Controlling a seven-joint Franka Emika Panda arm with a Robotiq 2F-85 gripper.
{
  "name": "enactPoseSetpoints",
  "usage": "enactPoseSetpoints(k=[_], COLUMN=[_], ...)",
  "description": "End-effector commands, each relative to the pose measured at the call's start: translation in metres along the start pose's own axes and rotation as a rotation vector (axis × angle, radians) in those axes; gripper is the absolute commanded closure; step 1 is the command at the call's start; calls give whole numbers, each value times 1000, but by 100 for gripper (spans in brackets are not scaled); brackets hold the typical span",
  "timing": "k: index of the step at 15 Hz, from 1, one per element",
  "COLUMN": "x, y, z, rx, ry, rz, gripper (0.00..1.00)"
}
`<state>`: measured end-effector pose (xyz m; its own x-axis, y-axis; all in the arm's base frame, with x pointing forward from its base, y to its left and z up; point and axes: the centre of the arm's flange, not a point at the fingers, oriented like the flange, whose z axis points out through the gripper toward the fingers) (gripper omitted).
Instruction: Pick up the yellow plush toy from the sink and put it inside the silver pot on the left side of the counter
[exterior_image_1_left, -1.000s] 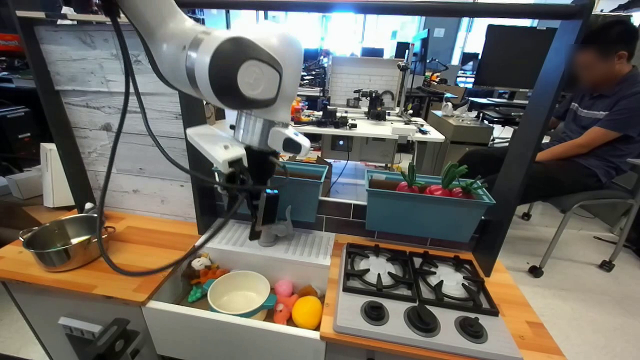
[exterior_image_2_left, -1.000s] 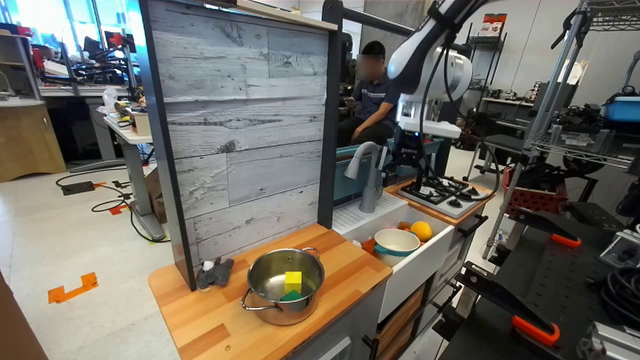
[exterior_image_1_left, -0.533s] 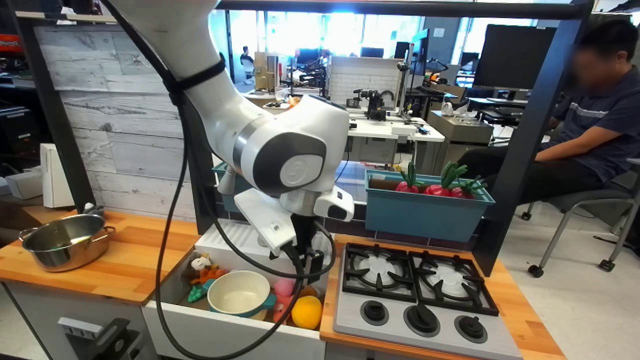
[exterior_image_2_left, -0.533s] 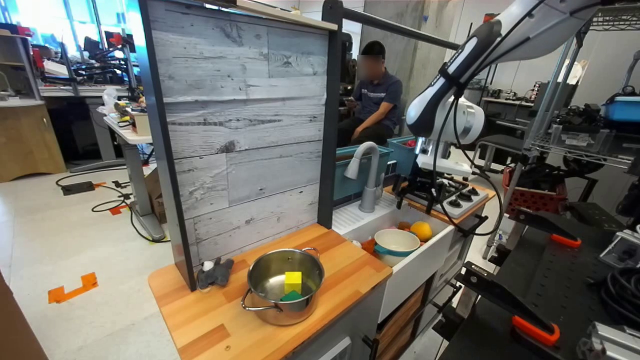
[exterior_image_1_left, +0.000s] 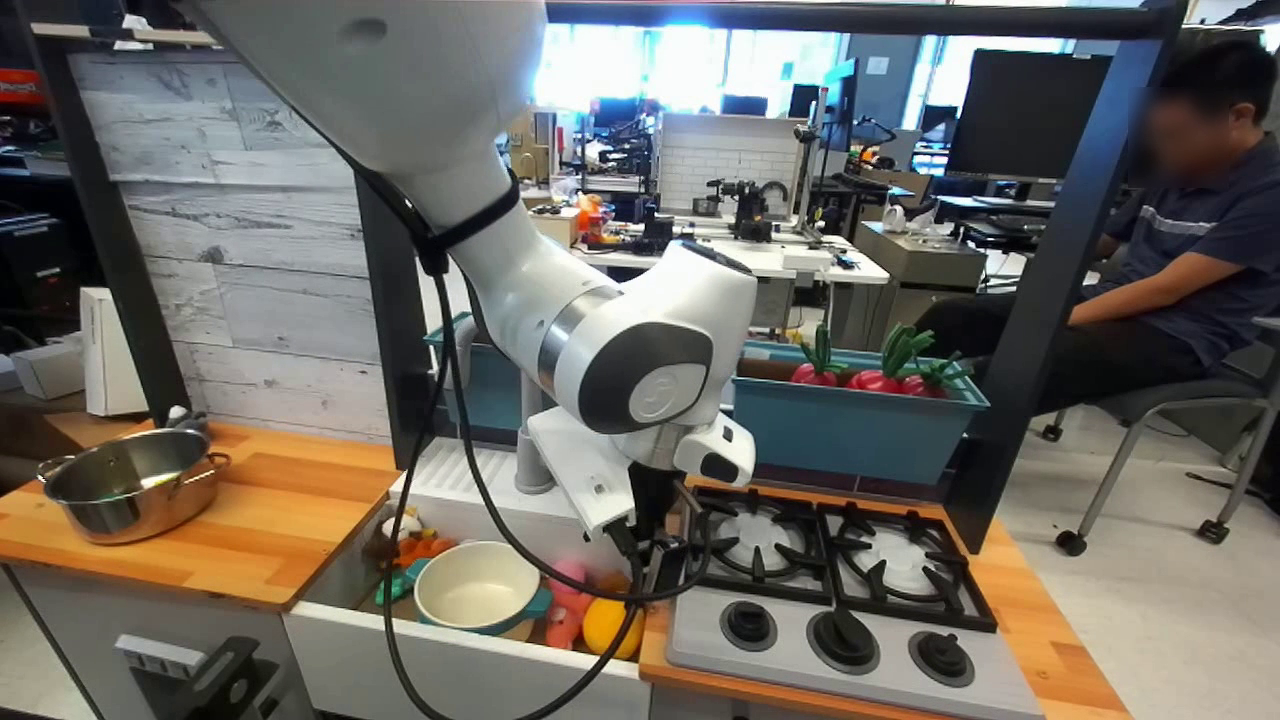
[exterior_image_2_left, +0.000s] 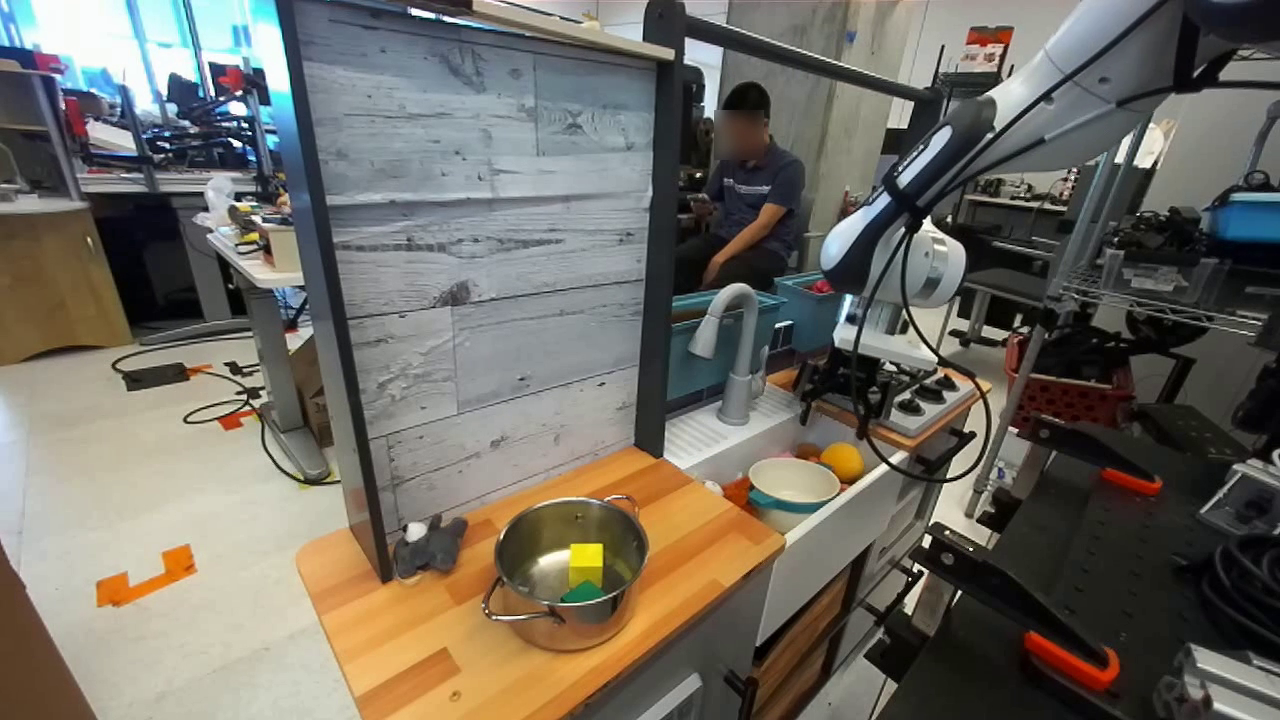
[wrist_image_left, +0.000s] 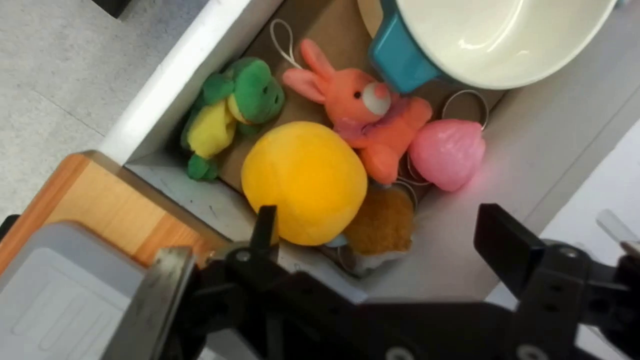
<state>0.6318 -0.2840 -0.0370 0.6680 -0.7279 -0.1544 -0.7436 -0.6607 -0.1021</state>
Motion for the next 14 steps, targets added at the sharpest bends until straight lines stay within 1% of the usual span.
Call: enactPoseSetpoints(k=[1, 4, 6, 7, 9, 11, 14], x=[35, 25, 18, 20, 25, 28, 24], y=[-15, -9, -5, -7, -12, -18, -18], z=[32, 52, 61, 64, 69, 71, 80], rx=[-79, -178, -208, -197, -121, -92, -99], ry=[-88, -222, -242, -216, -74, 9, 80], rz=[56, 73, 89, 99, 109, 114, 109], gripper=[0, 0, 0, 0, 0, 0, 0])
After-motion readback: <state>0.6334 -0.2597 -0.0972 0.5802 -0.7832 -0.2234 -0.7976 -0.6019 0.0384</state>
